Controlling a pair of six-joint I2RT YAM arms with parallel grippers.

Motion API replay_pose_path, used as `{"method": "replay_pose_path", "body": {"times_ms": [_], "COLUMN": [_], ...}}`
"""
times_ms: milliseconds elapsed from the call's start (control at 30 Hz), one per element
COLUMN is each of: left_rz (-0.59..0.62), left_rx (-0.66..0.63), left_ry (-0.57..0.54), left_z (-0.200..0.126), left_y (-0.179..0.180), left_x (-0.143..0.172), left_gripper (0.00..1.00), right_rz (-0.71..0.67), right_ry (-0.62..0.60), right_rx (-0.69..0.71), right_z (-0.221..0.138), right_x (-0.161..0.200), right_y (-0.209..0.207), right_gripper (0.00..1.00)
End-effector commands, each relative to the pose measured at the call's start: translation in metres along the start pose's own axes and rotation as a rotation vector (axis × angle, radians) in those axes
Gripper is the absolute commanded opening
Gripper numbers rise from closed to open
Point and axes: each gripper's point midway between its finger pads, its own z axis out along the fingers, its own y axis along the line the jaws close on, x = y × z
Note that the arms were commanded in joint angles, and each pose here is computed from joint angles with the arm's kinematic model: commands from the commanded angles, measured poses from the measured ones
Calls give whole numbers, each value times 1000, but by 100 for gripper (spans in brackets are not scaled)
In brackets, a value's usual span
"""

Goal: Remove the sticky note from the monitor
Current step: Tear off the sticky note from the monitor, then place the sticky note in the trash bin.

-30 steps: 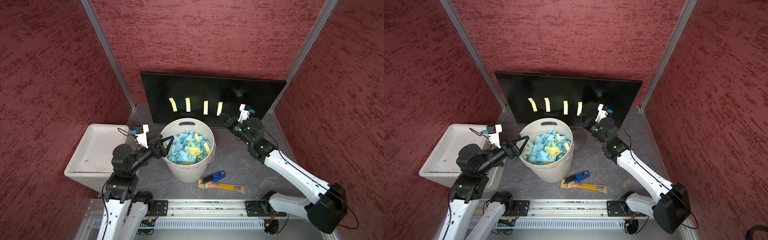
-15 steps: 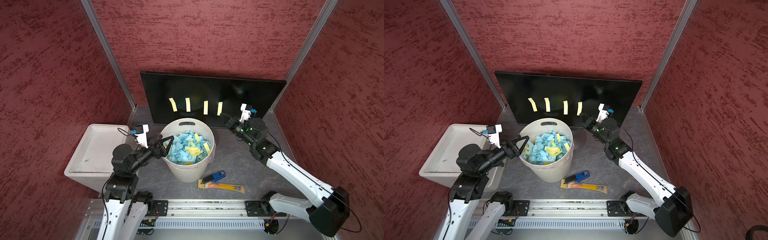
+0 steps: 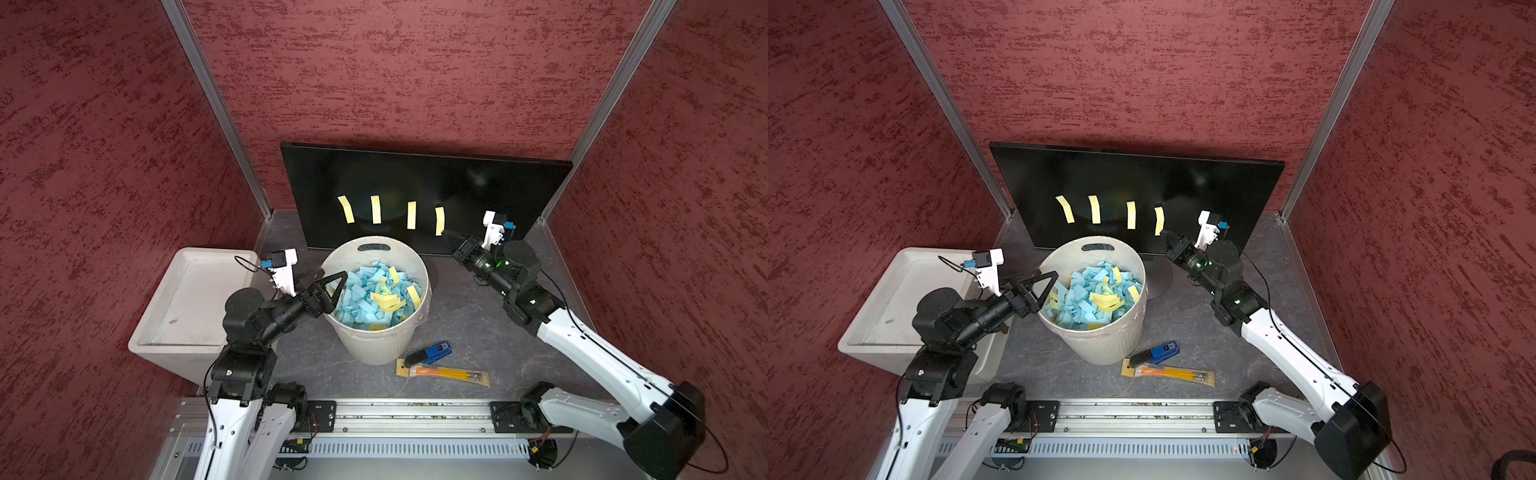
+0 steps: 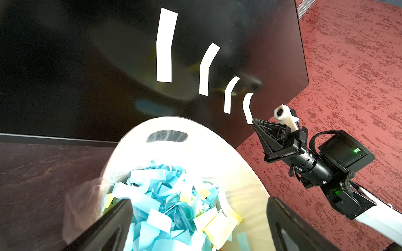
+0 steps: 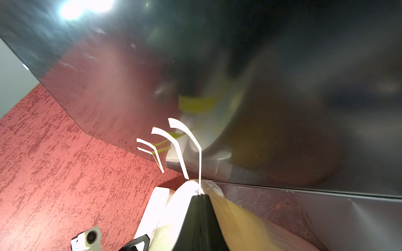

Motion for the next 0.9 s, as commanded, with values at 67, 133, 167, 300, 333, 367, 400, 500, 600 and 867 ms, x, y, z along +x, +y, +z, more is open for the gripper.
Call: {"method": "replay_pose_path", "body": {"times_ms": [67, 133, 167, 300, 333, 367, 400, 500, 600, 867], "left_rz": [15, 18, 17, 13, 13, 14, 12, 12, 10, 5], "left_rx": [10, 11, 11, 10, 10, 10, 8, 7, 8, 7], "left_ry": [-11, -14, -12, -11, -12, -12, -10, -11, -10, -10], "left_z": [0, 0, 0, 0, 0, 0, 0, 0, 1, 1], "left_y": [0, -1, -1, 0, 0, 0, 0, 1, 1, 2], "left_x": [-1, -1, -1, -1, -1, -1, -1, -1, -1, -1], "left_gripper": [100, 100, 100, 100, 100, 100, 100, 100, 100, 100], "right_rz": [-12, -15, -19, -49, -59, -68, -77, -107, -142, -258], "right_ry": [25, 38, 43, 70, 76, 86, 97, 120, 152, 243], "right_rx": [-39, -42, -44, -56, -58, -59, -62, -68, -78, -86], "right_z": [-8, -9, -10, -15, -16, -17, -18, -19, -19, -15], "right_x": [1, 3, 4, 11, 13, 16, 18, 25, 34, 61], "right_y": [11, 13, 14, 23, 25, 27, 30, 37, 45, 65], "right_gripper": [0, 0, 0, 0, 0, 0, 0, 0, 0, 0]}}
